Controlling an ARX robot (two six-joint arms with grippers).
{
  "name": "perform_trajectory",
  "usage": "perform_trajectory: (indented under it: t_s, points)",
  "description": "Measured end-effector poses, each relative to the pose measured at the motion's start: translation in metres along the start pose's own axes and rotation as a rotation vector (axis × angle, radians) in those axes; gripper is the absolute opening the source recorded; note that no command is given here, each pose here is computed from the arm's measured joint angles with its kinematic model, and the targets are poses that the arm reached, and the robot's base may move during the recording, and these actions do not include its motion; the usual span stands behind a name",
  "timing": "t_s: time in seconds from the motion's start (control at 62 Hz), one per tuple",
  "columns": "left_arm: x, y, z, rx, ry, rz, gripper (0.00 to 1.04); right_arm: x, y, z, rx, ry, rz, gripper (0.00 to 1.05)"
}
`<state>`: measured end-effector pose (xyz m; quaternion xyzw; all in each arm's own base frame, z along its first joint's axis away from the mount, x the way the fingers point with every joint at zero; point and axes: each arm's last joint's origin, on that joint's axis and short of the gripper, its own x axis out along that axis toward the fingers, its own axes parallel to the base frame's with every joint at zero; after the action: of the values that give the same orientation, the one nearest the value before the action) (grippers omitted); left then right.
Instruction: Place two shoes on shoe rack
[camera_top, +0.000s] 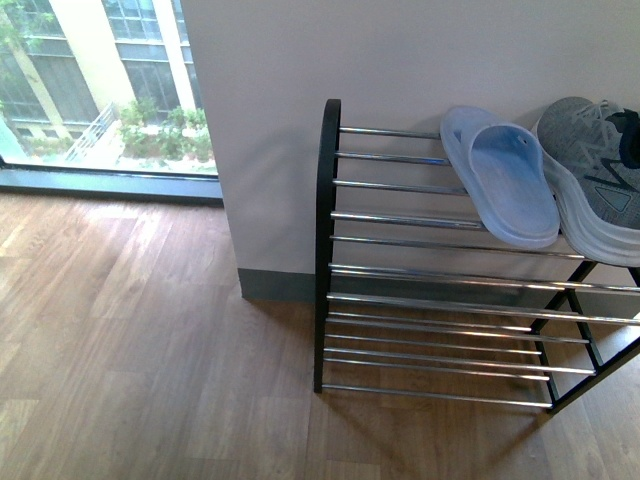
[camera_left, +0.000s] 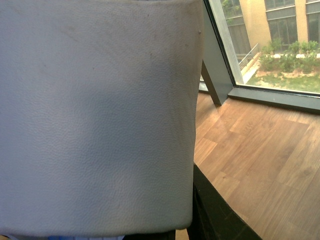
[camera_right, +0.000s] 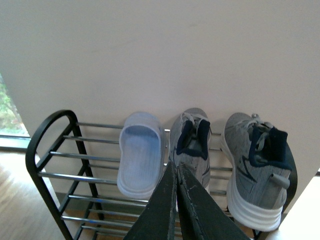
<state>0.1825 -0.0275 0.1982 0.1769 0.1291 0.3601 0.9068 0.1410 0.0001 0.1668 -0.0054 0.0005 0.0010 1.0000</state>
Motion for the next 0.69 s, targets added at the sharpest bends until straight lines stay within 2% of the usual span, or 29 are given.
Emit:
perform_trajectory:
  t_s: [0.694]
  points:
    - [0.000, 0.000, 0.000, 0.000, 0.000, 0.000, 0.02, -0.024, 0.000, 0.006, 0.000, -0.022, -0.002, 0.01]
